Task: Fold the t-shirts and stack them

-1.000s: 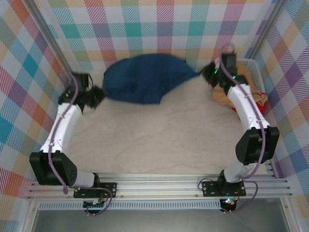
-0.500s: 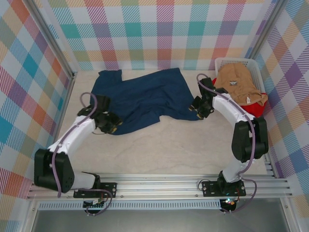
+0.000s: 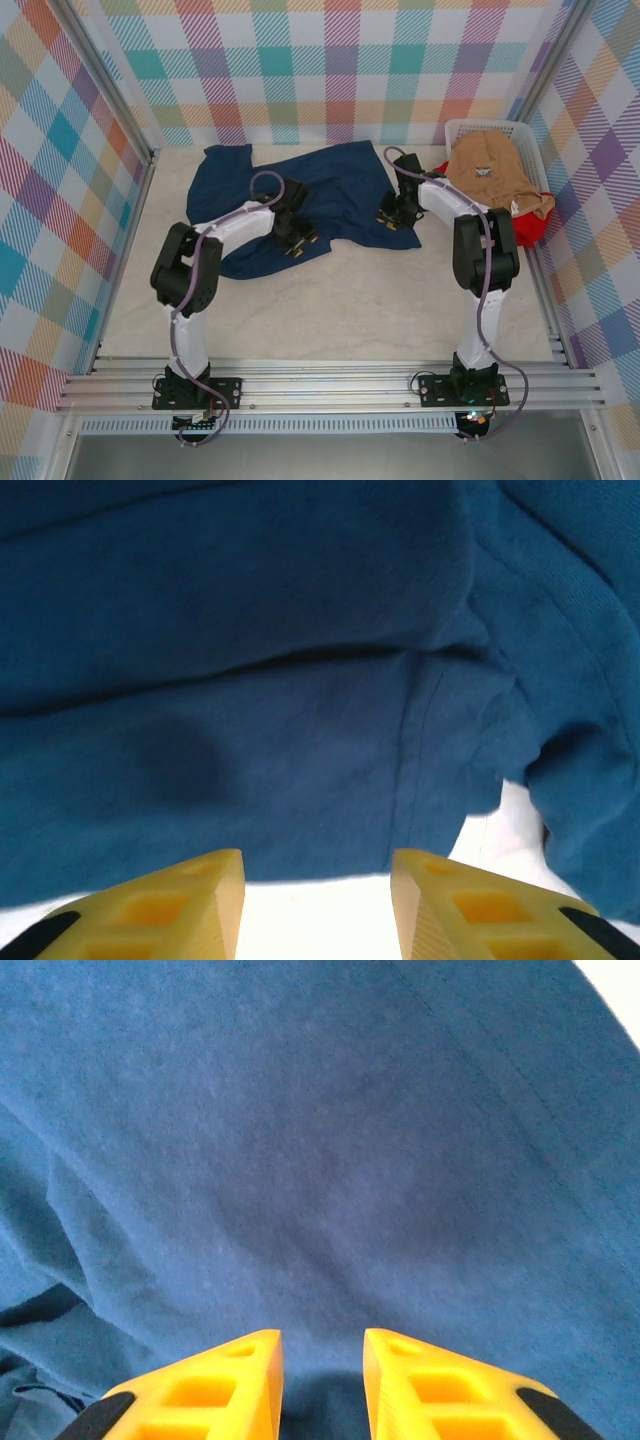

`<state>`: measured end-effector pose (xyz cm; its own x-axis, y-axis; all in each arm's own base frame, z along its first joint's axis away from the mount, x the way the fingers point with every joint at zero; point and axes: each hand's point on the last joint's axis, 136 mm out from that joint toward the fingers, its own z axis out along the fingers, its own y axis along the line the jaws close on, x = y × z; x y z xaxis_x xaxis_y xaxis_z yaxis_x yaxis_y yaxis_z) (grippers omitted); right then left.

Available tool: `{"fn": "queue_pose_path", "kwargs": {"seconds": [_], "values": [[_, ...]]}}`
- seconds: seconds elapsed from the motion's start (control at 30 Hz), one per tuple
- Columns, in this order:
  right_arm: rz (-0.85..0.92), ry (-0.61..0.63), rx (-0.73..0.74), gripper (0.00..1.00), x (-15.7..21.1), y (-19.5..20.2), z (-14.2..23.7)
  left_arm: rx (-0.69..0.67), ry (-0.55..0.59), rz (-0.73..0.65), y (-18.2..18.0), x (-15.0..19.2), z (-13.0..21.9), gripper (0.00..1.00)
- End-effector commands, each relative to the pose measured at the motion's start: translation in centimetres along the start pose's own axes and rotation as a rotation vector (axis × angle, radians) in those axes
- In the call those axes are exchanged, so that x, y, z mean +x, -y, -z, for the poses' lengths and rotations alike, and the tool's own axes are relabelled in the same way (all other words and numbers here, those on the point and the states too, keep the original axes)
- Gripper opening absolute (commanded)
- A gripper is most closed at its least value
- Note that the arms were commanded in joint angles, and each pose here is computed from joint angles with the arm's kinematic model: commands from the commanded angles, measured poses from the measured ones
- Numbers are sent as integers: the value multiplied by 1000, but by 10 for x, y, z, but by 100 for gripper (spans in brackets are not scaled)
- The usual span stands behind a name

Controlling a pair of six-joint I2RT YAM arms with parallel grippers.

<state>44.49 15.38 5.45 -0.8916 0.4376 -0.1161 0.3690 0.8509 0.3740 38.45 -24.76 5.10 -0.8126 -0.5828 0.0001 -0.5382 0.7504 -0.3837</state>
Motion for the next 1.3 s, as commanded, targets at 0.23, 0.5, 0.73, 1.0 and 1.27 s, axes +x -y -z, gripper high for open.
{"fn": "queue_pose_path", "kwargs": {"seconds": [0.23, 0.5, 0.73, 1.0, 1.27], "values": [[-1, -47, 77, 29, -14, 8, -29, -274, -53, -113, -73, 36, -20, 7], [-7, -88, 245, 30, 0, 44, -29, -374, -65, -106, -178, 72, 49, 0], [-15, -103, 299, 31, 21, 65, -16, -326, 11, -35, -203, 63, 109, 0], [19, -26, 296, 33, 10, 60, 7, -187, 112, 80, -185, 41, 160, 24], [80, 36, 268, 43, 7, 47, 29, -111, 227, 287, -196, -34, 172, 45]]}}
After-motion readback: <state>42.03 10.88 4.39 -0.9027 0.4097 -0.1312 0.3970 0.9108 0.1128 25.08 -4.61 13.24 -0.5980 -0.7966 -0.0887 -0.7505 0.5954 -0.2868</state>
